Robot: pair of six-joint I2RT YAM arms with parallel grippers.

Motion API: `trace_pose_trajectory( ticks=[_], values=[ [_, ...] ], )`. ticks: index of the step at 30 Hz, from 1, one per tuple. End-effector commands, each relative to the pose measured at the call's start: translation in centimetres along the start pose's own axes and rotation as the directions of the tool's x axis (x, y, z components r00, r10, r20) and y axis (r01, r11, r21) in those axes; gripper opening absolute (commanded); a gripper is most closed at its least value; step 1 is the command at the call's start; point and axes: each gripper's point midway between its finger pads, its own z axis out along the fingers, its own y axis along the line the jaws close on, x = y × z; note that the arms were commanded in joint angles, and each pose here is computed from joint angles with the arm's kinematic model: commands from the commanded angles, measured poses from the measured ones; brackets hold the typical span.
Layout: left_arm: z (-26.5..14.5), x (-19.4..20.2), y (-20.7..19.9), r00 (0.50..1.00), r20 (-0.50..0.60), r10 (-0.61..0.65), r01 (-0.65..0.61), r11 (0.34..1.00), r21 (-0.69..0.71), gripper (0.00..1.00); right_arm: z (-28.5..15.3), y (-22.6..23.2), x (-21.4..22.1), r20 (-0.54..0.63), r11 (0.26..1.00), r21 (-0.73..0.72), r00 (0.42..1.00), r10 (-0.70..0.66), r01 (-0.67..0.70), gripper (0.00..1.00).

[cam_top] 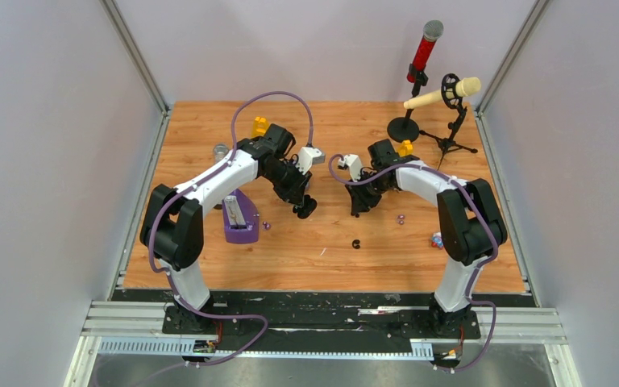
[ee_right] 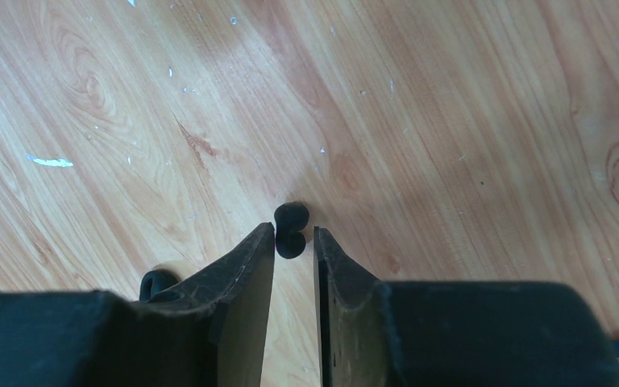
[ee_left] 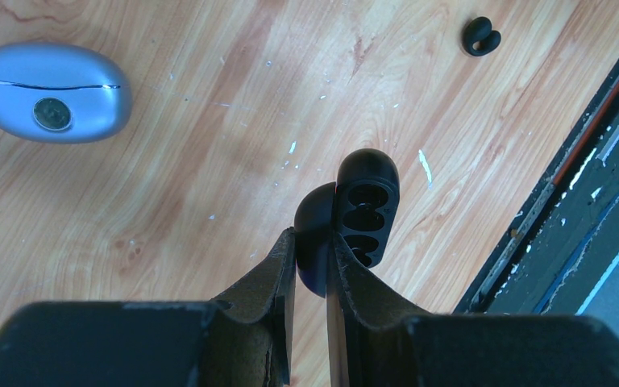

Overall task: Insert the wireless bluetooth earbuds into the charging case
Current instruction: Pick up the earbud from the center of the board.

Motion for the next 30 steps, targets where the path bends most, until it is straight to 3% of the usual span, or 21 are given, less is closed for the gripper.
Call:
trace_pose_trajectory(
  ticks=[1, 30],
  values=[
    [-1.32, -1.30, -0.68, 0.998, 0.053, 0.017, -0.018, 1.000, 0.008, 0.17, 0.39, -0.03, -0.44, 0.014, 0.999, 0.007, 0.999, -0.033, 0.032, 0.26],
    [-1.41, -1.39, -0.90, 0.998, 0.056, 0.018, -0.019, 1.000, 0.016, 0.17, 0.98, -0.22, 0.54, -0.026, 0.999, 0.018, 0.999, -0.034, 0.034, 0.24]
  ],
)
